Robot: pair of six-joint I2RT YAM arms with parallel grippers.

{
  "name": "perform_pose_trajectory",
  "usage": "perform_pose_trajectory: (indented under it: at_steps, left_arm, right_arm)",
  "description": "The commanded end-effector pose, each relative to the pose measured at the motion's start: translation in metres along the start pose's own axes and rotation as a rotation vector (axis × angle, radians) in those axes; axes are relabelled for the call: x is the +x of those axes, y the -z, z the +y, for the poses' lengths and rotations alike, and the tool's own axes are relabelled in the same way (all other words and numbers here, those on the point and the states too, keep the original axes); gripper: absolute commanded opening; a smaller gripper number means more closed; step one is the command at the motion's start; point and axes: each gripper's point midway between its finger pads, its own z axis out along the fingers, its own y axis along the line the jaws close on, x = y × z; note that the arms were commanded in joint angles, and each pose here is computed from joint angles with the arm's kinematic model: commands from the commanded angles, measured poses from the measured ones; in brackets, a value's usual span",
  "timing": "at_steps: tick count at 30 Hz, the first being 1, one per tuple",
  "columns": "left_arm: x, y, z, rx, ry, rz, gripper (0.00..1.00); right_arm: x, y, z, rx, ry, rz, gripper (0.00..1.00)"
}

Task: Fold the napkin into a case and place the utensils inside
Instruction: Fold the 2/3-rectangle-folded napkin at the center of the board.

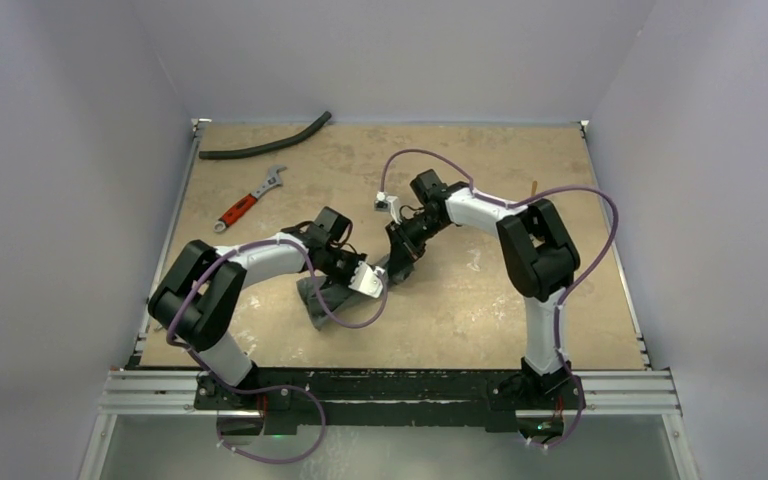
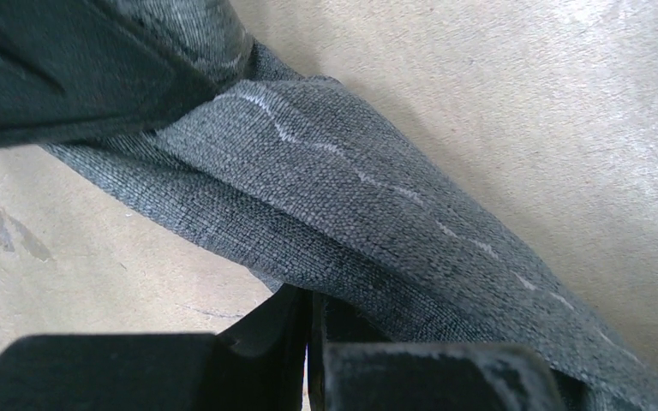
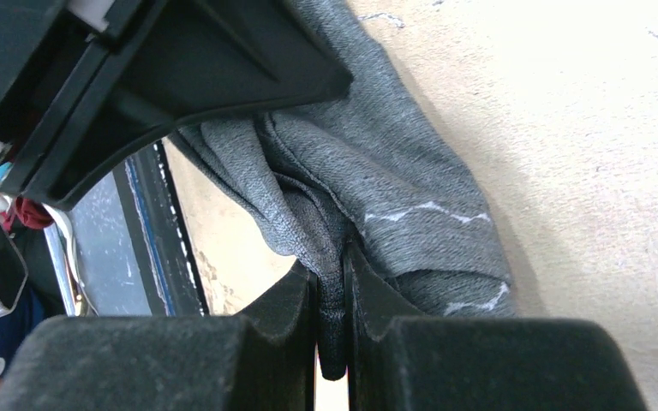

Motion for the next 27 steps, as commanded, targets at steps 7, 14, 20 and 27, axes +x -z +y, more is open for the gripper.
perform_pose_trajectory:
  at_steps: [7, 14, 20, 27]
  left_arm:
    - [-0.02, -0.003, -0.025, 0.109, -0.053, -0.066, 0.0]
    - [-0.026, 0.018, 0.033, -0.067, 0.024, -0.047, 0.0]
    - [-0.032, 0.07, 0.088, -0.239, 0.167, -0.054, 0.0]
    - [-0.097, 0.067, 0.018, 0.079, 0.126, -0.206, 0.0]
  right_arm:
    - [0.005, -0.011, -0.019, 0.006, -0.07, 0.067, 0.04]
    - [0.032, -0.018, -0.052, 0.128, -0.159, 0.165, 0.04]
    - [0.035, -0.017, -0.058, 0.162, -0.17, 0.178, 0.04]
    - [0.037, -0.017, -0.059, 0.168, -0.172, 0.183, 0.04]
